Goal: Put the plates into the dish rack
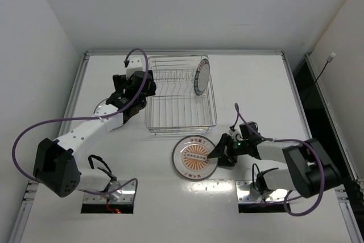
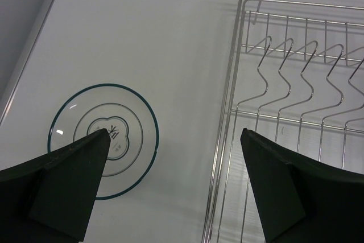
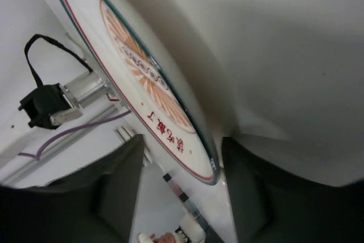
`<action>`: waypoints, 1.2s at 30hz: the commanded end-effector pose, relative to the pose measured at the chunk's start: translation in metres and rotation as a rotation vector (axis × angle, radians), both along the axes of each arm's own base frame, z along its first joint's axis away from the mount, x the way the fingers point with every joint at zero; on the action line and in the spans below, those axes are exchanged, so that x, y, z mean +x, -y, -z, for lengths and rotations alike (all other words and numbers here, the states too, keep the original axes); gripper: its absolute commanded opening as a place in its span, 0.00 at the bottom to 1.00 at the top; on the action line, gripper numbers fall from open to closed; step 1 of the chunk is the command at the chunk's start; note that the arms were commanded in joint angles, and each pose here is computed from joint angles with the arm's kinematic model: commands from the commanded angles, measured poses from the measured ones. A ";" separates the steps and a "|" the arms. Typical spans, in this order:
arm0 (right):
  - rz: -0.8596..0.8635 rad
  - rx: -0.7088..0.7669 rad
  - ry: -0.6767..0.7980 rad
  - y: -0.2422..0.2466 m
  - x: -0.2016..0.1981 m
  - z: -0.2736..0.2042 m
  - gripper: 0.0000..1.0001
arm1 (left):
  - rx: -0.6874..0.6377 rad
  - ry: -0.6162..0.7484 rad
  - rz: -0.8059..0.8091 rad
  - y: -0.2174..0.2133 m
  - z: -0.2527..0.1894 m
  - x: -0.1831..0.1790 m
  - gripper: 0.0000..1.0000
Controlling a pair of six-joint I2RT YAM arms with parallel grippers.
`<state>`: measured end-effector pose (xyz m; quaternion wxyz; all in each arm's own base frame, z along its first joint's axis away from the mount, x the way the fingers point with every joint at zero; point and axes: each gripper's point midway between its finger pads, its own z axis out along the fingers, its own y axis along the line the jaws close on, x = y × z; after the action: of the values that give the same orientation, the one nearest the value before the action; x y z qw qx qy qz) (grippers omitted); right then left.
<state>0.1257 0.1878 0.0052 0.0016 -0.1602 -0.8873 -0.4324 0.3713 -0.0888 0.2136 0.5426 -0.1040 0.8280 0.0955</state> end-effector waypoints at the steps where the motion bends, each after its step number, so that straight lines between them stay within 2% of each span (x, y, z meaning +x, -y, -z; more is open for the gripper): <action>1: 0.055 0.006 0.087 -0.001 0.017 0.008 0.49 | -0.019 0.048 -0.020 -0.004 -0.013 -0.001 0.99; 2: 0.056 -0.009 0.088 0.001 0.017 0.011 0.39 | -0.019 0.048 -0.020 -0.004 -0.013 -0.001 0.99; 5: 0.056 -0.031 0.064 0.003 0.016 0.013 0.22 | -0.019 0.048 -0.020 -0.004 -0.013 -0.001 0.99; 6: 0.046 -0.035 0.071 0.004 0.014 0.013 0.12 | -0.019 0.048 -0.020 -0.004 -0.013 -0.001 0.99; 9: 0.025 -0.062 0.071 0.006 0.014 0.008 0.01 | -0.024 0.055 -0.020 -0.005 -0.016 -0.002 0.99; 15: -0.034 -0.067 0.124 0.009 -0.007 -0.022 0.00 | -0.029 0.074 -0.028 -0.008 -0.023 -0.004 0.99; 17: -0.052 -0.121 0.137 0.017 -0.015 -0.035 0.00 | -0.020 0.068 -0.036 -0.010 -0.020 -0.005 0.99; 18: -0.053 -0.119 0.198 0.018 -0.013 -0.050 0.00 | -0.020 0.068 -0.036 -0.010 -0.020 -0.005 0.99; 20: -0.099 -0.131 0.222 0.021 -0.022 -0.065 0.00 | -0.025 0.076 -0.036 -0.010 -0.023 -0.006 0.99; 21: -0.102 -0.167 0.213 0.027 -0.027 -0.085 0.00 | -0.021 0.078 -0.044 -0.012 -0.023 -0.006 0.99; 23: -0.072 -0.269 0.310 0.042 -0.020 -0.111 0.00 | -0.021 0.078 -0.044 -0.012 -0.023 -0.006 0.99; 25: -0.029 -0.348 0.406 0.057 -0.013 -0.165 0.00 | -0.016 0.081 -0.053 -0.014 -0.024 -0.006 0.99; 26: 0.009 -0.432 0.466 0.071 -0.001 -0.180 0.00 | -0.016 0.081 -0.053 -0.014 -0.024 -0.006 0.99; 27: 0.055 -0.453 0.562 0.075 0.016 -0.224 0.00 | -0.016 0.081 -0.053 -0.014 -0.024 -0.006 0.99; 28: 0.112 -0.538 0.607 0.089 0.031 -0.241 0.00 | -0.012 0.083 -0.061 -0.015 -0.024 -0.007 0.99; 30: 0.194 -0.591 0.754 0.099 0.058 -0.298 0.00 | -0.012 0.083 -0.061 -0.015 -0.024 -0.007 0.99; 32: 0.279 -0.661 0.845 0.106 0.101 -0.332 0.00 | -0.012 0.083 -0.061 -0.015 -0.024 -0.007 0.99; 34: 0.315 -0.718 0.912 0.106 0.138 -0.346 0.00 | -0.012 0.083 -0.061 -0.015 -0.024 -0.007 0.99; 36: 0.315 -0.810 0.896 0.101 0.179 -0.338 0.00 | 0.001 0.070 -0.069 -0.017 -0.020 -0.007 0.99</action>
<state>0.2416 0.0976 0.3620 -0.4835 -0.0690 -0.8524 -0.1868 0.3656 -0.0780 0.2230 0.5540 -0.1193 0.8166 0.1096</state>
